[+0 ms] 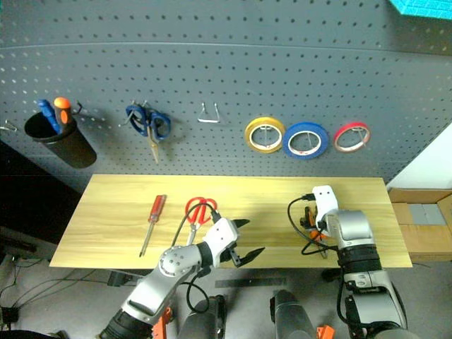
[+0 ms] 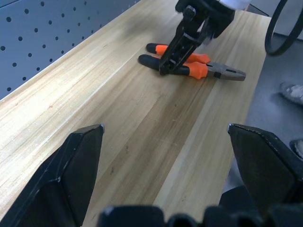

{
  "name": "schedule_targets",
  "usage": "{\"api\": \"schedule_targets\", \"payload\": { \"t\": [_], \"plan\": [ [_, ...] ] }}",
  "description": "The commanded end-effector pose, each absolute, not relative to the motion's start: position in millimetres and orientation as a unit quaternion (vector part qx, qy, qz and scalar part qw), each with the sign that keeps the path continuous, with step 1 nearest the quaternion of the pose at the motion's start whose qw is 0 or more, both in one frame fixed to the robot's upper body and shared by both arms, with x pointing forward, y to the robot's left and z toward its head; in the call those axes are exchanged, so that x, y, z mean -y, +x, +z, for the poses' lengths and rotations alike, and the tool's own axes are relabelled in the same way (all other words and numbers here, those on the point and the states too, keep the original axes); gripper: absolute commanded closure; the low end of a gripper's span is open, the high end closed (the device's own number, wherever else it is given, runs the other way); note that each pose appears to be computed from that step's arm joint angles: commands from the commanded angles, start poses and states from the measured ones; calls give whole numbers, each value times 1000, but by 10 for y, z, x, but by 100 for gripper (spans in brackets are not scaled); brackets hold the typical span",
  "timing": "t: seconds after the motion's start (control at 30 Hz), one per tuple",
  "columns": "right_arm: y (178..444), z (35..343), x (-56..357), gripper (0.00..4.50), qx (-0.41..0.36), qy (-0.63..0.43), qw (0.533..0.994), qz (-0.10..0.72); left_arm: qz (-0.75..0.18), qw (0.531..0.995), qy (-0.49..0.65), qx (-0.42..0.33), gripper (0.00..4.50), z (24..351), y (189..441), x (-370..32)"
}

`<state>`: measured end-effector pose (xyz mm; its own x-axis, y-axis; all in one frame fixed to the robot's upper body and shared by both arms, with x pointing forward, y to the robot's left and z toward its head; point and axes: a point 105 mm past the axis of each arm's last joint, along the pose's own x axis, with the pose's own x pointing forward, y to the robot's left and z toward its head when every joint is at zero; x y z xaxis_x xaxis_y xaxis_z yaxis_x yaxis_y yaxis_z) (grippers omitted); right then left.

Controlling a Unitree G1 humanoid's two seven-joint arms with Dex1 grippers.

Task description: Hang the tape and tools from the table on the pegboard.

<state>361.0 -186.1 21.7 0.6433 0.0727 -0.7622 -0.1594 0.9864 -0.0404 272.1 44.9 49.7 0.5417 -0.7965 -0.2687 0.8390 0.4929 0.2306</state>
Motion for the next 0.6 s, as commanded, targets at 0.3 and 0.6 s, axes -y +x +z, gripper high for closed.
{"api": "schedule_targets", "payload": {
  "t": [0.3, 0.6],
  "plan": [
    [3721, 192, 1941, 131, -424, -49, 903, 51, -469, 866, 169, -41, 0, 624, 2708, -442],
    [3820, 341, 1892, 176, -380, -86, 917, 89, -465, 870, 161, -30, 0, 692, 2756, -436]
  ]
}}
